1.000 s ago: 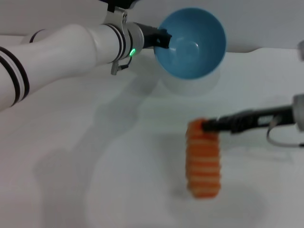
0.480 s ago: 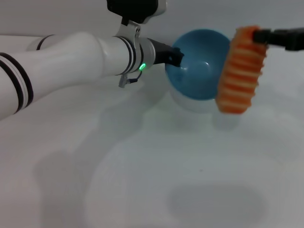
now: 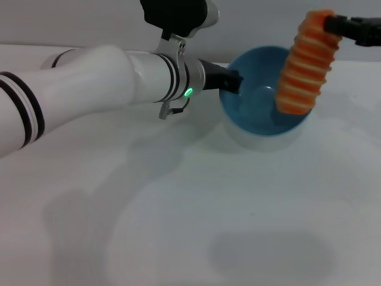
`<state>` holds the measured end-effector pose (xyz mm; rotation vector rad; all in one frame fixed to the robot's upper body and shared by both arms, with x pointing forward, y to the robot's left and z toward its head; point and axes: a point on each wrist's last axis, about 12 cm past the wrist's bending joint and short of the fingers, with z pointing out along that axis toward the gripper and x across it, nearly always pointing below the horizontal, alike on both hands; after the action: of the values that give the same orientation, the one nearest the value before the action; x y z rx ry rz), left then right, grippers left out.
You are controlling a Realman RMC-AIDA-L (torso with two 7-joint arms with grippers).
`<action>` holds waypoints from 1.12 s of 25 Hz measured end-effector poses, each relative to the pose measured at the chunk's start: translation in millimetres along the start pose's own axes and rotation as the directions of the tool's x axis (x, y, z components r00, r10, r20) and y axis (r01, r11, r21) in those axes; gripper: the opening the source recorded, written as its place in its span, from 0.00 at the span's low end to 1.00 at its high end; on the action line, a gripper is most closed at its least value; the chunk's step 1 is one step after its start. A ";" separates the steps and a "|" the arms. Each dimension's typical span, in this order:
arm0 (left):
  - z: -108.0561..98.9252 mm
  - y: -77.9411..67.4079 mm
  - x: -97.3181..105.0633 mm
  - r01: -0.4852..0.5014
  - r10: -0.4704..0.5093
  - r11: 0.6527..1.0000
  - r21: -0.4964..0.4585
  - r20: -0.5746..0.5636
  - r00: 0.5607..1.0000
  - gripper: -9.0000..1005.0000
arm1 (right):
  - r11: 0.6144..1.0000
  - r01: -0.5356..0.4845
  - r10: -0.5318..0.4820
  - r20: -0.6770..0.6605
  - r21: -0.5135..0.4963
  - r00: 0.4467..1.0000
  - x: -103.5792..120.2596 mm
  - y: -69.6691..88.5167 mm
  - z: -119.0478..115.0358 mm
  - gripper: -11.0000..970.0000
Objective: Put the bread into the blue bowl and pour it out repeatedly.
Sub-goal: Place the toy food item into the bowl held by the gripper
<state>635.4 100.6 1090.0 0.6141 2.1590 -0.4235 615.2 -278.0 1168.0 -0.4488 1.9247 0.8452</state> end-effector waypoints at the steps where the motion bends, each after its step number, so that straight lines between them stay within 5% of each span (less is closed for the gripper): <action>1: 0.1 -0.7 0.2 0.001 -0.001 1.000 0.002 0.000 1.000 0.01 | 1.000 0.001 -0.001 -0.003 0.003 1.000 2.6 -1.7 4.0 0.12; 18: 1.1 -7.4 2.6 0.010 -0.010 1.000 0.019 0.004 1.000 0.01 | 1.000 -0.020 0.021 -0.027 0.010 0.999 27.3 -7.1 28.8 0.12; 23: 0.9 -5.6 2.4 0.011 -0.011 1.000 0.012 0.011 1.000 0.01 | 0.999 -0.041 0.041 0.021 0.010 0.999 29.0 -9.8 19.8 0.19; 26: 1.0 -3.6 2.8 0.013 -0.013 1.000 0.002 0.017 1.000 0.01 | 1.000 0.004 -0.005 0.081 0.010 0.997 26.5 -10.7 11.9 0.41; 28: 1.1 -1.3 3.5 0.009 -0.009 1.000 -0.012 0.029 1.000 0.01 | 0.998 0.067 -0.069 0.131 0.021 0.989 26.9 -11.4 3.6 0.44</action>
<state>633.5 100.0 1086.7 0.5884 2.1357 -0.4220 611.6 -282.3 1139.1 -0.4352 1.7838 0.7951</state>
